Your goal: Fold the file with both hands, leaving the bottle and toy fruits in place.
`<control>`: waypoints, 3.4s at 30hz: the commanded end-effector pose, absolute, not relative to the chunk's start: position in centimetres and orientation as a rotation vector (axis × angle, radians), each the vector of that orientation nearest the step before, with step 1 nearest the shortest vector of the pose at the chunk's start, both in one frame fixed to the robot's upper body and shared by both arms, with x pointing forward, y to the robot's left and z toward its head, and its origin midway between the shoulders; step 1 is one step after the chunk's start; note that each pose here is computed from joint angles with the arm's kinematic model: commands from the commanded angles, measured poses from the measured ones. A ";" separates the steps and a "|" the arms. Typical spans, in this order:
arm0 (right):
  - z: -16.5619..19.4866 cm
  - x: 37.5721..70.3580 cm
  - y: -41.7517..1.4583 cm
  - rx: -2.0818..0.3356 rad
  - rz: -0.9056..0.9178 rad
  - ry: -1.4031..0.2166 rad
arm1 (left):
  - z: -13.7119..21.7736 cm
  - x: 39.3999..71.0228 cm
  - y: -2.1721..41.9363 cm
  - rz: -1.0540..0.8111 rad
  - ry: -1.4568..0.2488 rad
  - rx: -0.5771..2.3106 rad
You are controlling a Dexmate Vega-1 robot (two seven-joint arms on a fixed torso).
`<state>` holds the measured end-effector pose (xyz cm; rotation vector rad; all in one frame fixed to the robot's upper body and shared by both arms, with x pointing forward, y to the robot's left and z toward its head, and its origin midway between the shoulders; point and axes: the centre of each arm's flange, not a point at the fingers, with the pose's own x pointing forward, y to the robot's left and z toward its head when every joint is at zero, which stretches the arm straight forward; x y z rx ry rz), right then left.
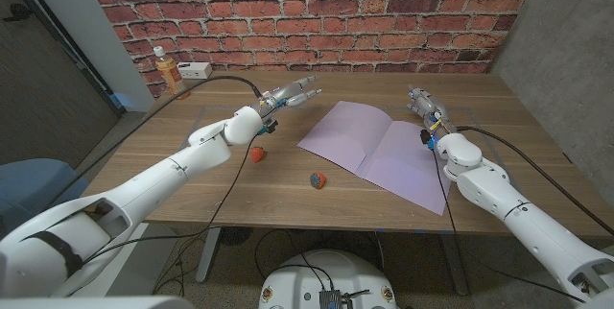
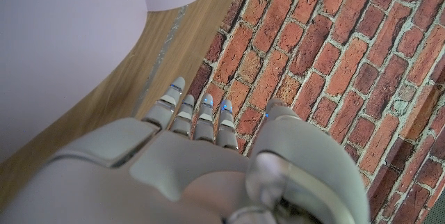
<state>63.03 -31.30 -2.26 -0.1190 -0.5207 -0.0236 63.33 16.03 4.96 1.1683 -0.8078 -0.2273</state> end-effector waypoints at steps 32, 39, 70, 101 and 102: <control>-4.7 59.4 -33.9 -0.229 -0.248 -0.408 | 1.8 63.5 8.4 -0.436 -0.894 1.517; -5.0 59.1 -34.3 -0.280 -0.293 -0.366 | 1.0 63.6 7.6 -0.463 -0.876 1.561; -6.5 58.2 -35.6 -0.510 -0.463 -0.158 | -1.6 64.6 5.3 -0.539 -0.807 1.667; -6.5 57.2 -34.9 -0.492 -0.469 -0.205 | -2.7 66.0 4.8 -0.535 -0.656 1.787; -6.4 57.3 -34.8 -0.473 -0.450 -0.218 | -2.7 66.0 4.8 -0.534 -0.657 1.788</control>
